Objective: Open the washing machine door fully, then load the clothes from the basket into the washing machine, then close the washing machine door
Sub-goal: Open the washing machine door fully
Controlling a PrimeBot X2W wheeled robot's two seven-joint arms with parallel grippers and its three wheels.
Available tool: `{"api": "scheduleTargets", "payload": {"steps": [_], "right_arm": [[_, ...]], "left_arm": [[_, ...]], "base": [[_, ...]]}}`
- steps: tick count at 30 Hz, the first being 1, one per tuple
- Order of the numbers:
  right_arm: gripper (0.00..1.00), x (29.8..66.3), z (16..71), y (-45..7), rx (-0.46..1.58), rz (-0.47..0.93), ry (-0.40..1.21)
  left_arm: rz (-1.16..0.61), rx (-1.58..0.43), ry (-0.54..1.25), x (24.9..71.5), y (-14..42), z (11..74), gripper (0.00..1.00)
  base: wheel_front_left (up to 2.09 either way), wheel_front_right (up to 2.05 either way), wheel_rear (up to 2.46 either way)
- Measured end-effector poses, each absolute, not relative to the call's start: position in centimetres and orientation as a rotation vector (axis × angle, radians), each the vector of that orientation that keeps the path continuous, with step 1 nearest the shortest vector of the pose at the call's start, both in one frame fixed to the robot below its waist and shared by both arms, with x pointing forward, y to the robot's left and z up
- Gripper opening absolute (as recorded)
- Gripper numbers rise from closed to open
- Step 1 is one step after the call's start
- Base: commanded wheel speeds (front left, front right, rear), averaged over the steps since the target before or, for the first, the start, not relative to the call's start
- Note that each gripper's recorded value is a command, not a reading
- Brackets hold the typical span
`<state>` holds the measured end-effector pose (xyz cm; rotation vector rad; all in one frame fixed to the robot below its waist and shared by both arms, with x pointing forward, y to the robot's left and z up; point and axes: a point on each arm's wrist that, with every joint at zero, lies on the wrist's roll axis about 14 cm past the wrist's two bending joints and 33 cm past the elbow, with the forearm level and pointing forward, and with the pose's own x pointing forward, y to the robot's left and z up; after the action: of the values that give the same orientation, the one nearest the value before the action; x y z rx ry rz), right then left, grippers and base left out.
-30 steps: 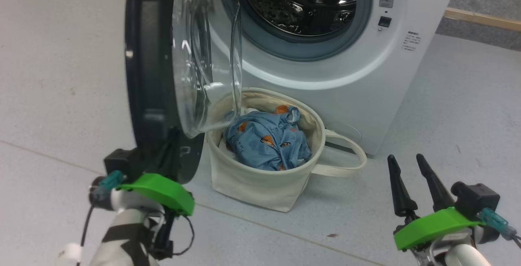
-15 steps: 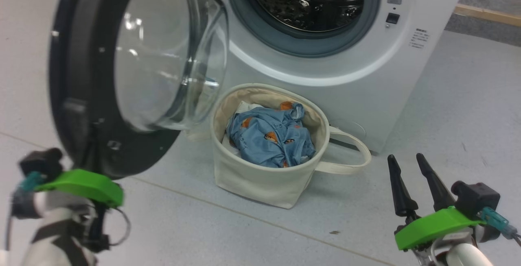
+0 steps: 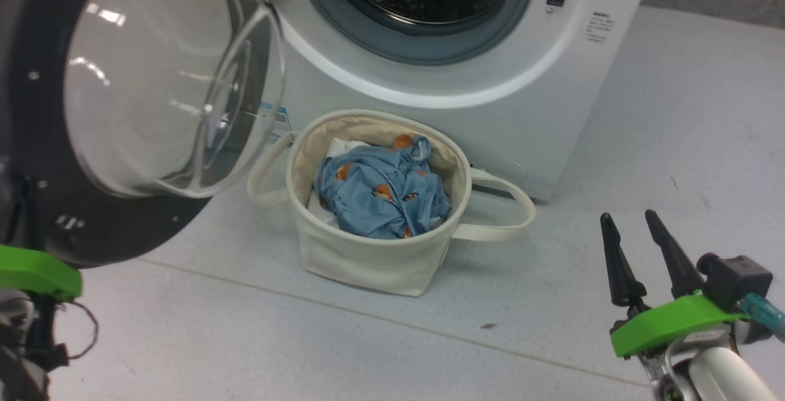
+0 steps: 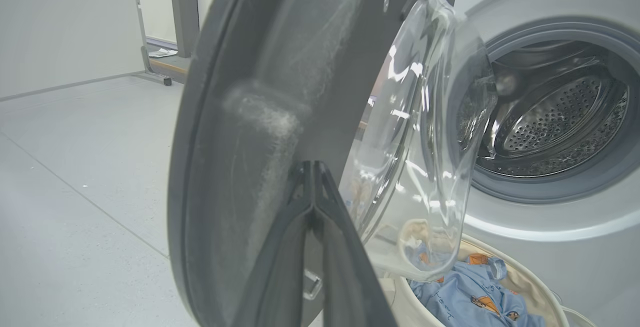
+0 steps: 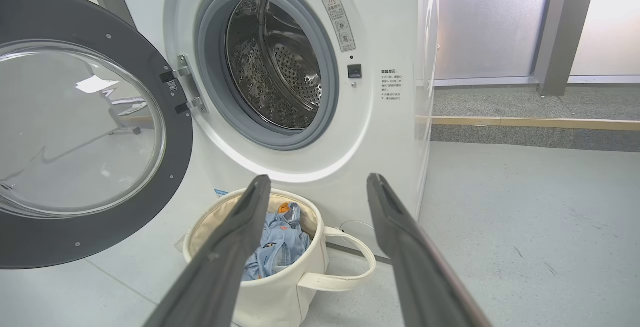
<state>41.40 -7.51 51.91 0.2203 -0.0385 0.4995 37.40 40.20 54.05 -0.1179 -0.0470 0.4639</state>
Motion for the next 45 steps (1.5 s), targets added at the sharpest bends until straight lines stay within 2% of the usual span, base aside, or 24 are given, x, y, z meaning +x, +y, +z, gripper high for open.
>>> {"api": "scheduleTargets", "payload": {"steps": [14,25,26,27,45], "right_arm": [[1.0,43.0,51.1,-9.7,0.203,0.451,-0.028],[1.0,43.3,51.4,-9.1,0.225,0.454,-0.039],[1.0,43.4,51.4,-9.0,0.229,0.456,-0.04],[1.0,43.4,51.4,-8.7,0.235,0.459,-0.039],[1.0,42.4,53.3,-7.2,0.269,0.48,-0.084]], "left_arm": [[0.494,-0.107,0.018,39.7,42.8,52.8,0.0],[0.465,-0.102,-0.053,40.0,42.5,55.0,0.0],[0.456,-0.102,-0.069,40.1,42.3,55.4,0.8],[0.449,-0.104,-0.08,40.2,42.0,55.7,1.0],[0.243,-0.117,-0.091,39.1,33.7,53.9,1.0]], "base": [[0.0,0.0,0.0],[0.0,0.0,0.0],[0.0,0.0,0.0],[0.0,0.0,0.0],[0.0,0.0,0.0]]}}
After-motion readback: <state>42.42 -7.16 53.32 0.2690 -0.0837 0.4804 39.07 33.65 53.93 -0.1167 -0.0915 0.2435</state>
